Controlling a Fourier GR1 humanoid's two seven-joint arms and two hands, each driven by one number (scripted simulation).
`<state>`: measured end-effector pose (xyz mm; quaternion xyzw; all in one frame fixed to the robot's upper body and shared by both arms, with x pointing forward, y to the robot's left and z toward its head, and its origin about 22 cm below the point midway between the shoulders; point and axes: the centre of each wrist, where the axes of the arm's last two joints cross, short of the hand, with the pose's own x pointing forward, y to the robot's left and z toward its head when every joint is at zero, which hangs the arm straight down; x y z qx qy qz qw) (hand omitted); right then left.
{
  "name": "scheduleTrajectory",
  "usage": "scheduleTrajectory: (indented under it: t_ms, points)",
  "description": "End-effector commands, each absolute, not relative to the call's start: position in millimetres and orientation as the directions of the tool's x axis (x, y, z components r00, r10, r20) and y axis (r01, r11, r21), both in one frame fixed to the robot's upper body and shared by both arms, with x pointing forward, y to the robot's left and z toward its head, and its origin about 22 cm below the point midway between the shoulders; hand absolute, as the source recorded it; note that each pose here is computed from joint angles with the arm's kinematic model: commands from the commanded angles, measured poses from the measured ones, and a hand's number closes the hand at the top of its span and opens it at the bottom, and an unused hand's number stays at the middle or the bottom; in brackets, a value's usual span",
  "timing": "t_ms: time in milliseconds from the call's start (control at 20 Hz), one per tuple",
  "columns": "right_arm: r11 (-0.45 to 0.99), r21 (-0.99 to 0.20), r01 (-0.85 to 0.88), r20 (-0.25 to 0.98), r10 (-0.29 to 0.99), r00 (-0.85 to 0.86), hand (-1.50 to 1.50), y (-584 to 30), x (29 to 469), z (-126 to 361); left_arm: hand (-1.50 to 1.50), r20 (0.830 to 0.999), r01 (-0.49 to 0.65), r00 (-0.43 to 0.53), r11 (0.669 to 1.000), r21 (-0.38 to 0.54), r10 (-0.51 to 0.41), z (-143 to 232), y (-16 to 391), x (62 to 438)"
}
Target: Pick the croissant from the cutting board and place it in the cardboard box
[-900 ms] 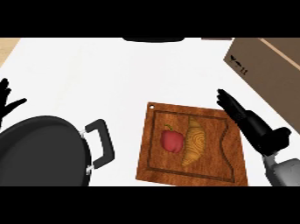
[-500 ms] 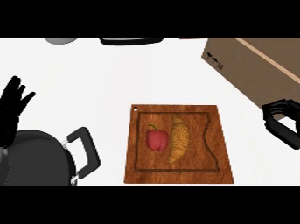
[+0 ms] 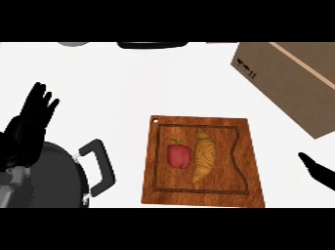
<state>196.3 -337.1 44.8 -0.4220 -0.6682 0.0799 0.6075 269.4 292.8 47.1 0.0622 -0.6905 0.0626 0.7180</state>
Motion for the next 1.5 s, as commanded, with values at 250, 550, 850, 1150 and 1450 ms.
scheduleTrajectory:
  t_ms: [250, 550, 850, 1150, 1450]
  points:
    - [0.540, -0.842, -0.001, 0.512, 0.800, 0.313, -1.50, -305, 158, 95, 0.00, 1.000, -0.128, 0.020, 0.992, -0.006, 0.009, 57, 275, 269]
    - [0.565, -0.823, -0.059, 0.503, 0.773, 0.386, -1.50, -252, 158, 167, 0.00, 1.000, -0.088, 0.002, 0.996, -0.022, 0.022, 54, 263, 266]
    - [0.624, -0.777, -0.080, 0.562, 0.746, 0.358, -1.50, -203, 172, 190, 0.00, 1.000, -0.065, 0.016, 0.998, -0.005, 0.006, 62, 248, 268]
    - [0.597, -0.799, -0.068, 0.522, 0.746, 0.414, -1.50, -182, 204, 176, 0.00, 0.999, -0.091, 0.011, 0.995, -0.030, 0.032, 48, 246, 264]
    - [0.627, -0.770, -0.117, 0.521, 0.725, 0.451, -1.50, -158, 209, 150, 0.00, 0.999, -0.112, 0.017, 0.993, -0.031, 0.033, 57, 235, 263]
